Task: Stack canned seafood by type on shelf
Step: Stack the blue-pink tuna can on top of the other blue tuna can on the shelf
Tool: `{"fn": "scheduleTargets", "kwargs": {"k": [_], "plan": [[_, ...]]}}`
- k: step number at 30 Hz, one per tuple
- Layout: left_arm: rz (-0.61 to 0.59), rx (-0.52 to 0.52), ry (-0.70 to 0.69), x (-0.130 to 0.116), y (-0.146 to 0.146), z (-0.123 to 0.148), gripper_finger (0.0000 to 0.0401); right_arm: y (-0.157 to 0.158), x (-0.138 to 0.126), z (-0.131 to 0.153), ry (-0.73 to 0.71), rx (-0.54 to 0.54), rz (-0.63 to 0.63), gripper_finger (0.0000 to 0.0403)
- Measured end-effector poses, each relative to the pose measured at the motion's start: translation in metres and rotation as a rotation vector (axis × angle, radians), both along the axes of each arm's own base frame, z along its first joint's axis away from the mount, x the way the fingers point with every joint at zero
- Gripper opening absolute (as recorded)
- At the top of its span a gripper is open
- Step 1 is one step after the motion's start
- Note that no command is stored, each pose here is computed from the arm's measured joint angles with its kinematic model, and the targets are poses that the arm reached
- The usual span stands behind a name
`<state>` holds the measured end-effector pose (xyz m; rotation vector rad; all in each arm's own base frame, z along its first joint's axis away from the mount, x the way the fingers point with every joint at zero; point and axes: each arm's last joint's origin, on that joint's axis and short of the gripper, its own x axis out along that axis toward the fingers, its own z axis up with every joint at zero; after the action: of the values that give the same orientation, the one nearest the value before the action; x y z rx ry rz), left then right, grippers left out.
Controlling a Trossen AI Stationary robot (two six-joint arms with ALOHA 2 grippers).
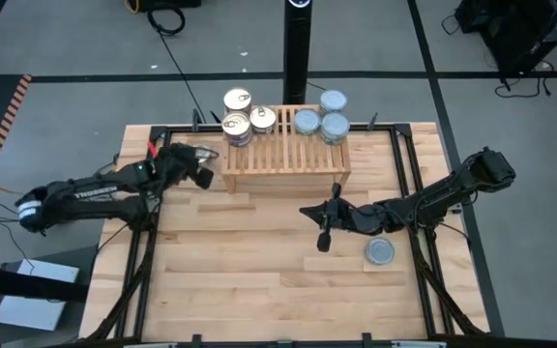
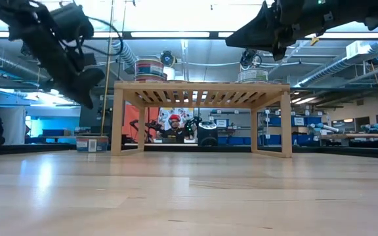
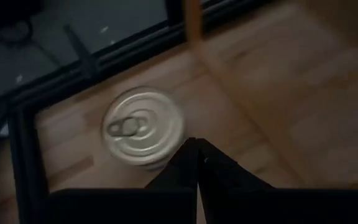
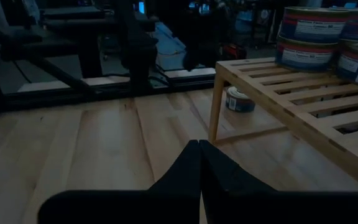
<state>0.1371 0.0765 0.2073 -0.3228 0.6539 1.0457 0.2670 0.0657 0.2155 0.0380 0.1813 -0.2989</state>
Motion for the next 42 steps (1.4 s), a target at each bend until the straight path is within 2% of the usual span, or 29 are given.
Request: {"fn": "scheduleTargets", "kwargs": {"k": [8, 13, 23, 29, 37, 42], "plan": [[0.092, -0.072, -0.086, -0.015, 0.035, -0.018, 0.0007, 0.0, 0.0, -0.001, 0.01, -0.001, 0.0, 0.0007], [0.112, -0.11, -0.05, -0.017, 0.051, -0.029, 0.0007, 0.0, 0.0, -0.001, 0.012, -0.001, -0.001, 0.0007], [0.124, -0.176, 0.032, -0.006, 0.072, -0.057, 0.0007, 0.0, 0.0, -0.001, 0.011, 0.003, -0.001, 0.0007], [0.092, -0.208, 0.048, -0.005, 0.071, -0.06, 0.0007, 0.0, 0.0, -0.002, 0.018, 0.011, -0.003, 0.0007], [0.09, -0.27, 0.106, -0.017, 0.058, -0.055, 0.0007, 0.001, -0.001, -0.004, 0.028, 0.017, -0.002, 0.0007], [0.049, -0.298, 0.143, -0.017, 0.047, -0.053, 0.0007, 0.001, -0.001, -0.004, 0.028, 0.017, 0.0, 0.0007]]}}
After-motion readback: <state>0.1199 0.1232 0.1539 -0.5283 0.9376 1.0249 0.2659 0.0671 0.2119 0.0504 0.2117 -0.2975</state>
